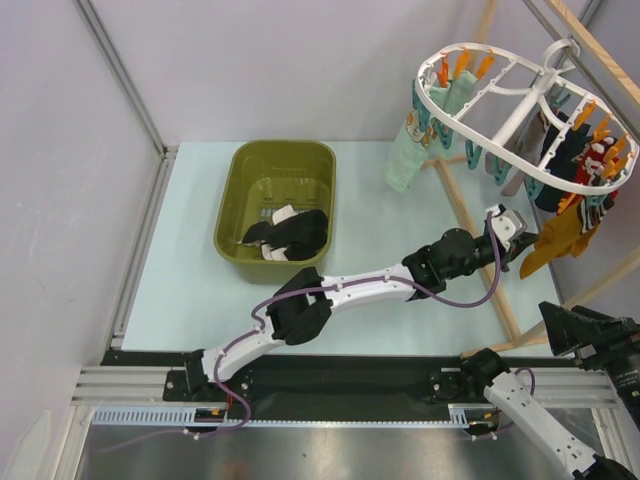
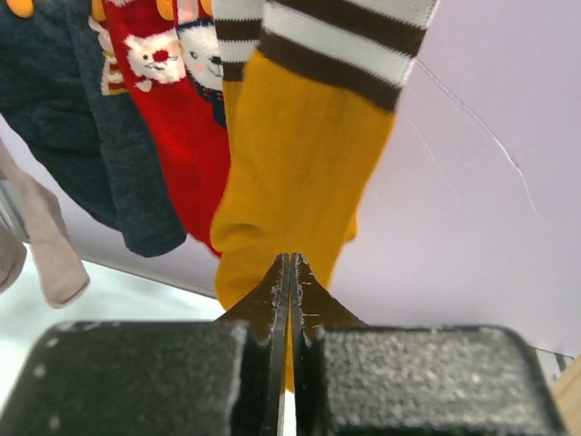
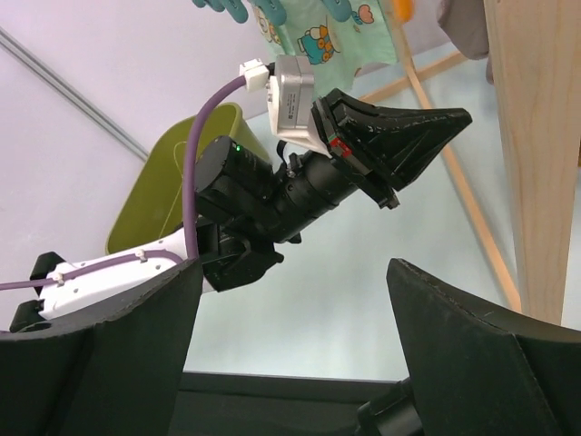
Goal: Remove the socks clipped to the hanger
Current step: Adjust the hanger on the clothesline.
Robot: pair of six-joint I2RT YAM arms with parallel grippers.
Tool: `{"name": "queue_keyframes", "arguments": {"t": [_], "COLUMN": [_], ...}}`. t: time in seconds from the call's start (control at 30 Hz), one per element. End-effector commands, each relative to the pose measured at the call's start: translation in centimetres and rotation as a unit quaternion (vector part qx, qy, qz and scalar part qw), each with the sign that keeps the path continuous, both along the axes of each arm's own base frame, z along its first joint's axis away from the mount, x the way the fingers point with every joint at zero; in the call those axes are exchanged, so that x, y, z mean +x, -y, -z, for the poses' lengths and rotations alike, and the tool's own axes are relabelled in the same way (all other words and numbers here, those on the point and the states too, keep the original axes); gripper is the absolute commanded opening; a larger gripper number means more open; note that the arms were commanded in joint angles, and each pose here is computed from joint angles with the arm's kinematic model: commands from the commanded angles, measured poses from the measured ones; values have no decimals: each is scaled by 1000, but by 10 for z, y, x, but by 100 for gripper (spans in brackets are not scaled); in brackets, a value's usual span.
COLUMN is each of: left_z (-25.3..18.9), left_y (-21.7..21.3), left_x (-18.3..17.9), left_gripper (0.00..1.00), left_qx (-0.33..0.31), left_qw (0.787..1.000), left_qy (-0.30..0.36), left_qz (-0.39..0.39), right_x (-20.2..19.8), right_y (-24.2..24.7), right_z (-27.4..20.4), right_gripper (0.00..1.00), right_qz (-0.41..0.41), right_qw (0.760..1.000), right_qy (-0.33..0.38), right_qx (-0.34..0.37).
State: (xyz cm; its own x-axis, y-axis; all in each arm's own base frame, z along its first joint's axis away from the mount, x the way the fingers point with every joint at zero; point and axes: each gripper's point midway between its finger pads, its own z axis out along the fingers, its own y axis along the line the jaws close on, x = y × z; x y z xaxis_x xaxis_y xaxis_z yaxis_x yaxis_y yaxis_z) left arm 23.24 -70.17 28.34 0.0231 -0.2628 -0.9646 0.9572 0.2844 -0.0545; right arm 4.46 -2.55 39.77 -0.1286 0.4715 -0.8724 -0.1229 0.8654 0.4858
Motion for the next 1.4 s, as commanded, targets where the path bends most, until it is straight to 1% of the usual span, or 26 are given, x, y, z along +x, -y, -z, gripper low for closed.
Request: {"name": "queue_keyframes", "arguments": {"t": [0.0, 0.07, 0.1, 0.13, 0.17, 0.2, 0.23, 0.27, 0.33, 0.37, 0.4, 0.43, 0.47, 0.53, 0.57, 0.63, 0.67, 0.7, 0.8, 0.97, 1.03, 1.1, 1.17, 1.2, 1.3, 1.37], "left_z": [-65, -74, -67, -81, -84, -73, -93, -89, -115, -113, -120, -124, -136, -150, -158, -173, -178, -189, -201, -199, -199, -197, -194, -181, -168, -164], "left_y": [-21, -30, -32, -40, -45, -50, -63, -69, -87, -97, -104, -112, -127, -142, -155, -167, -177, -182, -194, -206, -211, -218, -228, -231, -247, -257], "left_x": [2, 3, 5, 3, 4, 8, 10, 20, 29, 41, 46, 52, 62, 75, 89, 101, 114, 118, 139, 165, 170, 176, 177, 179, 170, 167], "left_gripper": [0, 0, 0, 0, 0, 0, 0, 0, 0, 0, 1, 10, 13, 13, 13, 14, 14, 16, 17, 21, 24, 26, 27, 33, 51, 56], "left_qx": [-53, -57, -45, -46, -44, -28, -33, -17, -15, 4, 4, 8, 8, 4, 1, -6, -8, -15, -26, -37, -37, -35, -20, -6, 10, 5], "left_qw": [998, 997, 998, 998, 998, 998, 997, 997, 996, 995, 994, 993, 991, 988, 986, 984, 983, 982, 980, 977, 976, 974, 972, 970, 967, 964], "left_qy": [22, 29, 31, 34, 36, 34, 42, 37, 34, 24, 20, 16, 14, 12, 13, -3, -6, -15, -27, -49, -56, -63, -76, -86, -88, -88], "left_qz": [-28, -35, -38, -38, -41, -50, -61, -72, -87, -98, -107, -117, -131, -153, -168, -177, -185, -186, -195, -203, -208, -214, -222, -228, -238, -250], "right_x": [-5, -3, -3, -2, -1, 0, 1, 2, 3, 4, 4, 4, 4, 4, 5, 4, 5, 5, 3, 1, 0, 0, -1, -1, 0, 0], "right_y": [7, 6, 5, 5, 4, 4, 4, 3, 2, 0, -1, -2, -2, -4, -5, -5, -5, -5, -3, 1, 2, 4, 4, 4, 4, 3], "right_z": [18, 22, 22, 24, 27, 29, 31, 34, 37, 38, 38, 38, 39, 38, 36, 35, 35, 35, 32, 28, 28, 29, 29, 30, 31, 33], "right_gripper": [89, 89, 88, 88, 88, 88, 88, 88, 88, 88, 88, 88, 88, 88, 88, 88, 88, 88, 88, 88, 88, 88, 88, 88, 88, 88], "right_qz": [8, 8, 8, 8, 8, 11, 13, 14, 11, 8, 6, 6, 6, 1, -1, -2, -2, -1, 0, 4, 6, 9, 9, 7, 9, 7], "right_qw": [1000, 999, 1000, 1000, 999, 999, 999, 999, 999, 999, 999, 999, 999, 999, 999, 999, 999, 999, 999, 999, 999, 999, 999, 999, 999, 999], "right_qy": [-26, -29, -28, -29, -34, -39, -42, -47, -49, -50, -49, -48, -48, -47, -46, -44, -45, -44, -40, -33, -34, -34, -34, -35, -35, -37], "right_qx": [-13, -10, -7, -8, -10, -11, -12, -14, -13, -13, -11, -9, -8, -7, -7, -8, -10, -10, -9, -10, -11, -12, -12, -12, -12, -13]}}
